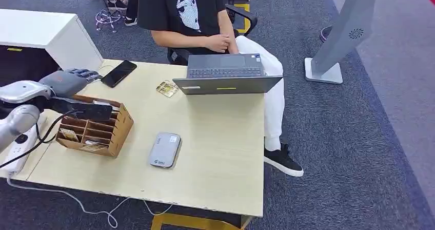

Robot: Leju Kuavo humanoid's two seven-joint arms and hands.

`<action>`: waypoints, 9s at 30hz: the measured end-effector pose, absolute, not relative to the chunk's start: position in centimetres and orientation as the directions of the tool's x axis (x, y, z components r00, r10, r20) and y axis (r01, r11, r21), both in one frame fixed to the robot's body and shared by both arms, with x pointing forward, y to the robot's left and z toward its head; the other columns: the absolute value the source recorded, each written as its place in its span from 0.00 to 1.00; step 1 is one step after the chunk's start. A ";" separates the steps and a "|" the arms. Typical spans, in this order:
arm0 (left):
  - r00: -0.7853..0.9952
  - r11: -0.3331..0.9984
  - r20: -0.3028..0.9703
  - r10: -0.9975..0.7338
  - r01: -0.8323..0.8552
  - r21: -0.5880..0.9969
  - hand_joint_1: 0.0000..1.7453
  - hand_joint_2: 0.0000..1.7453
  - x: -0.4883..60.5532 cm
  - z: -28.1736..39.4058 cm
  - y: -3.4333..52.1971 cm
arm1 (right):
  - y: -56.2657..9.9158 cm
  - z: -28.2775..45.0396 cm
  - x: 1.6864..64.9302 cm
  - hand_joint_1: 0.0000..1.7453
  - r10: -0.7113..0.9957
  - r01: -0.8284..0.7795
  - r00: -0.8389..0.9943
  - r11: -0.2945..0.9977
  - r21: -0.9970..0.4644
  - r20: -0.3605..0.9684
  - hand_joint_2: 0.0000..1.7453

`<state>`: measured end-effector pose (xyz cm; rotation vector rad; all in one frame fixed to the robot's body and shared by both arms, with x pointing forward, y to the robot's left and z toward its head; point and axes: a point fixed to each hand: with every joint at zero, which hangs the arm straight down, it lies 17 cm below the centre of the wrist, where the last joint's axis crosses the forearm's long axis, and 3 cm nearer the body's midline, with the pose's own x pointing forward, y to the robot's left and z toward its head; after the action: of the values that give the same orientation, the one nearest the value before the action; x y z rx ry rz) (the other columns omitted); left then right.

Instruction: Pass the card to the sensor for recognition and then transmit it.

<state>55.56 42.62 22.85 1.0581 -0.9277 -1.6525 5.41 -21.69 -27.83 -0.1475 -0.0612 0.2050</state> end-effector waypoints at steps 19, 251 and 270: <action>-0.204 -0.274 -0.218 -0.954 0.305 0.912 0.00 1.00 55.9 22.4 41.7 | -21.6 -27.8 5.4 0.00 0.200 -0.191 0.979 0.970 -0.149 0.046 1.00; -0.108 -0.126 -0.114 -0.988 0.107 0.986 1.00 1.00 56.5 15.0 39.2 | -21.5 -27.8 6.0 0.00 0.176 -0.165 0.982 0.976 -0.141 0.073 1.00; -0.122 0.093 0.044 -0.992 -0.437 0.894 1.00 1.00 57.0 29.2 35.8 | -21.2 -27.7 6.0 0.00 0.205 -0.195 0.977 0.970 -0.145 0.064 1.00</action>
<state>57.03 35.84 29.21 1.4275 -1.6586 -0.9836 6.01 -21.18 -27.72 -0.1390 -0.0786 0.2023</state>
